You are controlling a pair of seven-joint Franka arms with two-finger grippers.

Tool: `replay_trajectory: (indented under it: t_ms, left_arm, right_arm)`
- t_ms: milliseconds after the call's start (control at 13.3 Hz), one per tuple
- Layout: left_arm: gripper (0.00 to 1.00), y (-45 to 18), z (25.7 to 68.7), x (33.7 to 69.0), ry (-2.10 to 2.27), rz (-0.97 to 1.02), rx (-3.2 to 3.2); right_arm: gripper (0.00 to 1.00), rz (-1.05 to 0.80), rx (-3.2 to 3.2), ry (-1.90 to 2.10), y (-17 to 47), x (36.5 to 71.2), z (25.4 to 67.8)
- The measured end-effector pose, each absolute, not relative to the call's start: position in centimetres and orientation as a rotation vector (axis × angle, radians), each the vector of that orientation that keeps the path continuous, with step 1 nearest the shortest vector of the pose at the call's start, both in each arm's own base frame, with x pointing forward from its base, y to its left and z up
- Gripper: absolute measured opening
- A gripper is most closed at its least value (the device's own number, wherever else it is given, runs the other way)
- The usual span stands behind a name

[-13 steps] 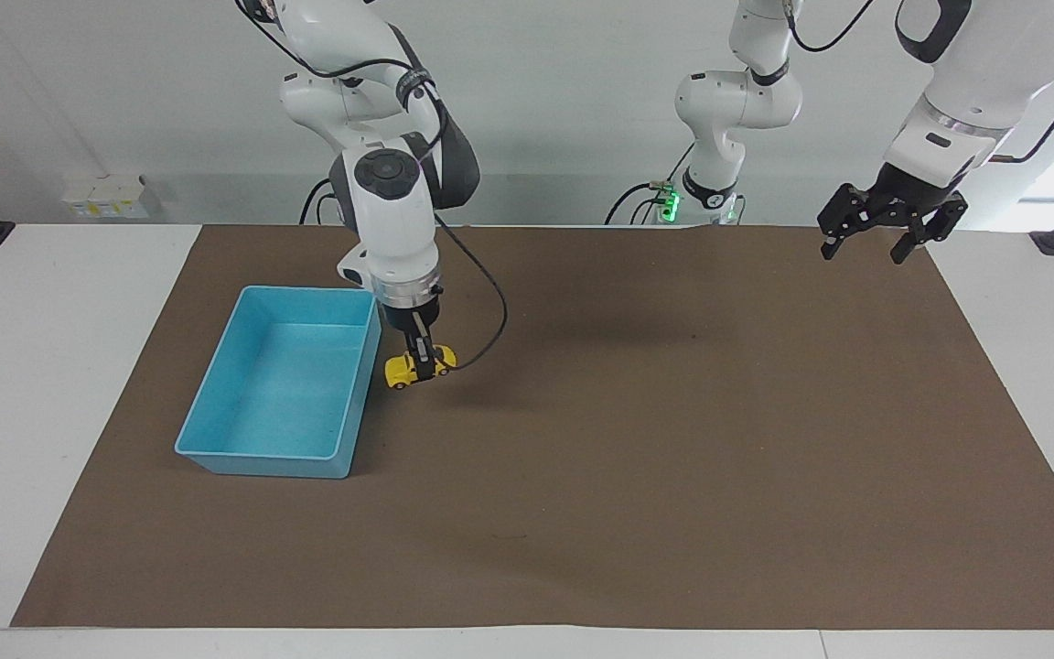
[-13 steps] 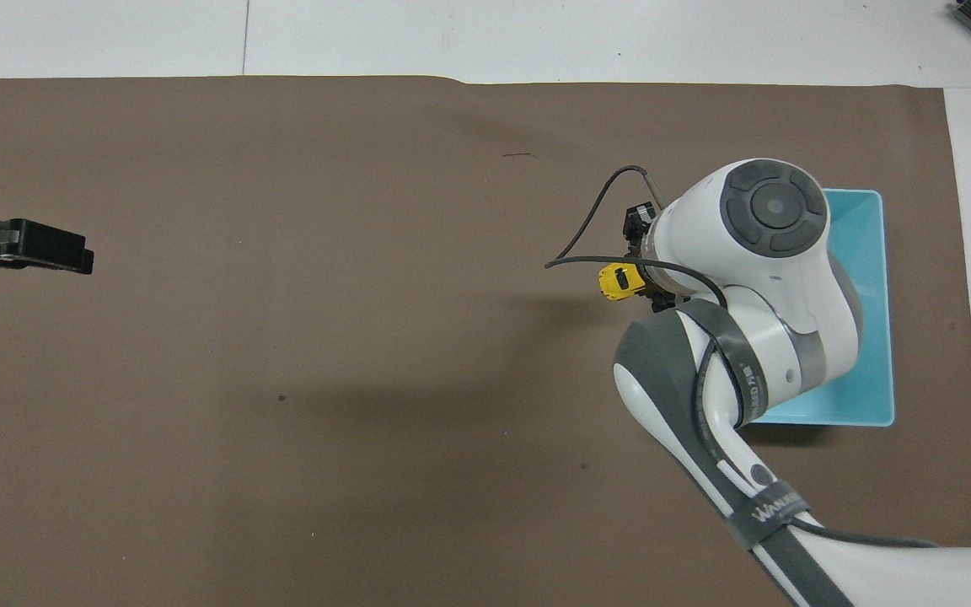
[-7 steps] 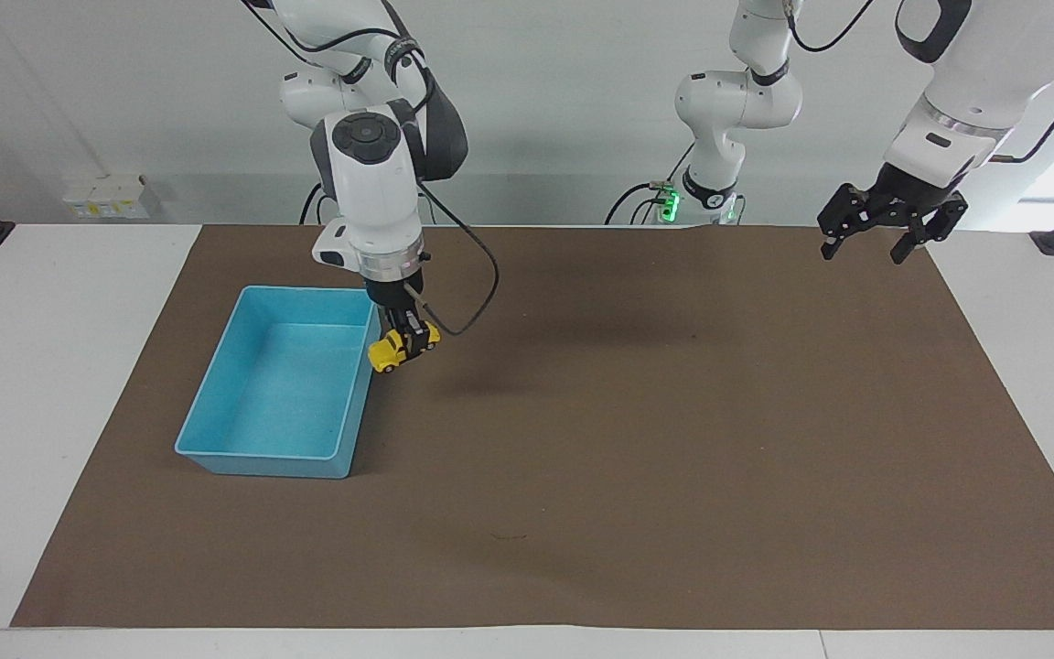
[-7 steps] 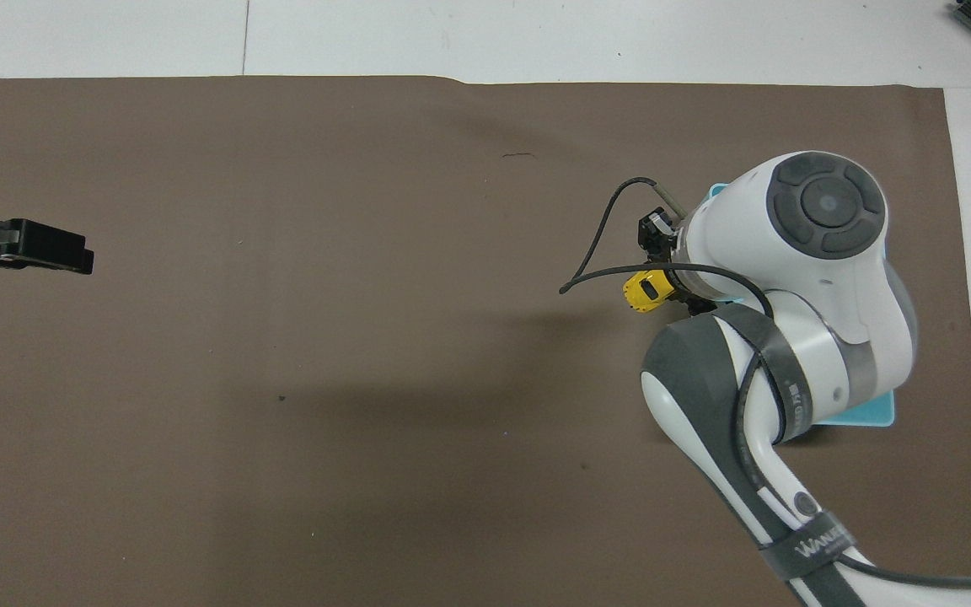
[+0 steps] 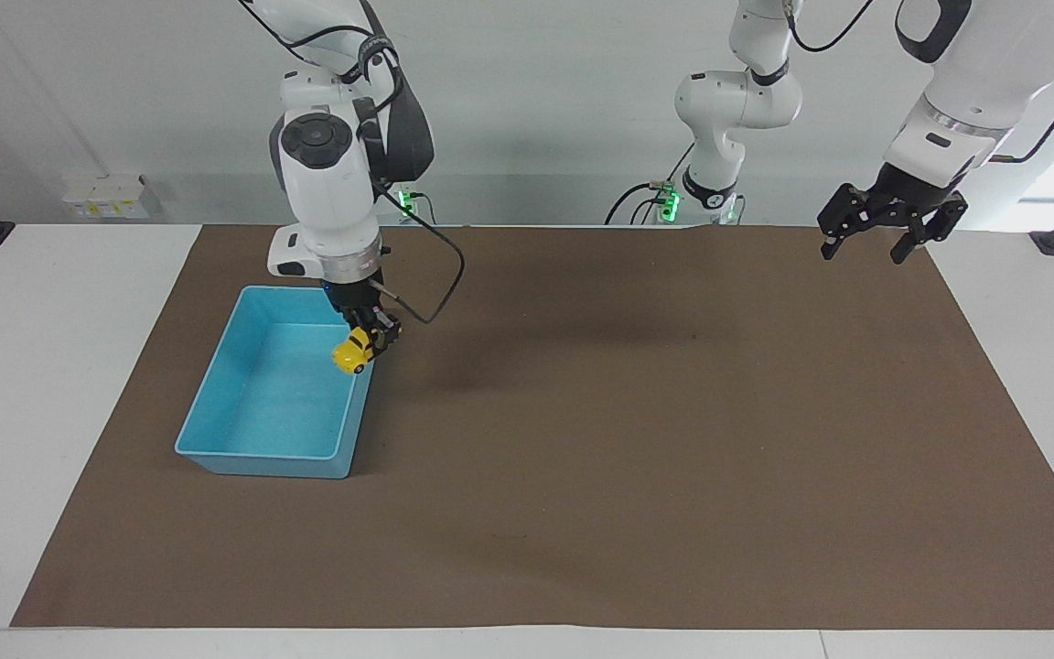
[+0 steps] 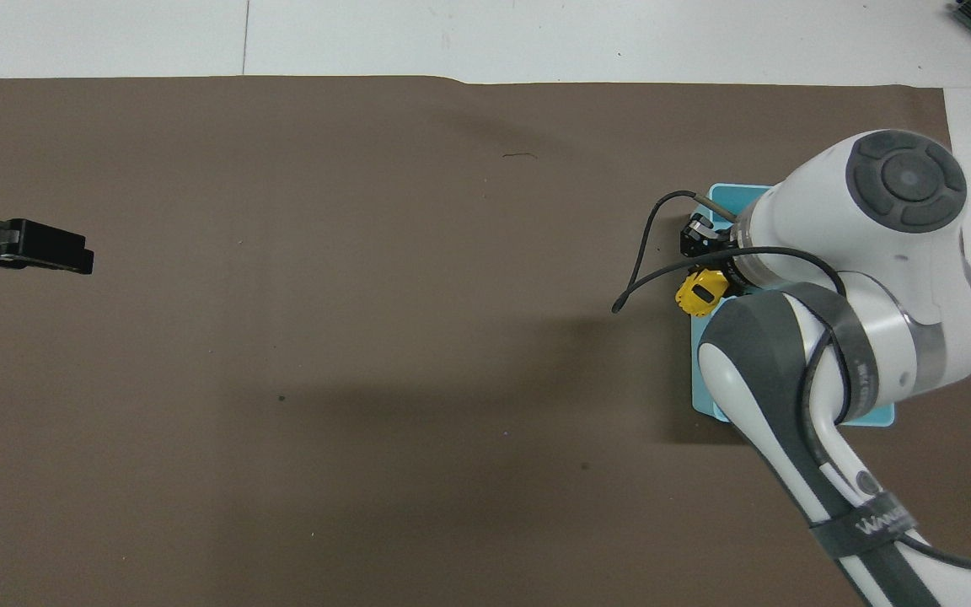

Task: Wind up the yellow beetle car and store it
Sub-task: 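Lift the car with the right gripper and carry it into the box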

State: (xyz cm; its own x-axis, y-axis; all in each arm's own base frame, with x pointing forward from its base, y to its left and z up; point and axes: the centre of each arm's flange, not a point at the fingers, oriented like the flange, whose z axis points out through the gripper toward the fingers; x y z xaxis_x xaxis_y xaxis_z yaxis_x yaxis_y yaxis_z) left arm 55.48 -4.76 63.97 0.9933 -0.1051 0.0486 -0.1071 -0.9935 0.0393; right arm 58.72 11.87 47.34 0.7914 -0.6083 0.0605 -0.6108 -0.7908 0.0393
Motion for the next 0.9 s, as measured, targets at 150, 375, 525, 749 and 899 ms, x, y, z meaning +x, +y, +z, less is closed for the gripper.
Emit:
replay_trajectory:
  t_ms: [150,375,525,749,899]
  left_arm:
    - [1.00,-4.8,64.0,55.5,-0.165,0.072,3.095]
    - [1.00,-4.8,64.0,55.5,-0.165,0.072,3.095]
    - [1.00,-4.8,64.0,55.5,-0.165,0.072,3.095]
    - [1.00,-4.8,64.0,55.5,-0.165,0.072,3.095]
    - [1.00,-4.8,64.0,55.5,-0.165,0.072,3.095]
  right_arm:
    - [0.45,0.044,2.956,-0.893,9.7,59.0,47.1]
    - [0.45,-0.002,3.024,-0.756,5.1,59.4,46.7]
    - [0.45,-0.022,3.043,-0.681,2.0,59.4,46.3]
    - [0.45,-0.045,3.061,-0.587,-1.0,59.1,45.7]
    - [0.45,-0.053,3.074,-0.516,-2.3,58.8,45.6]
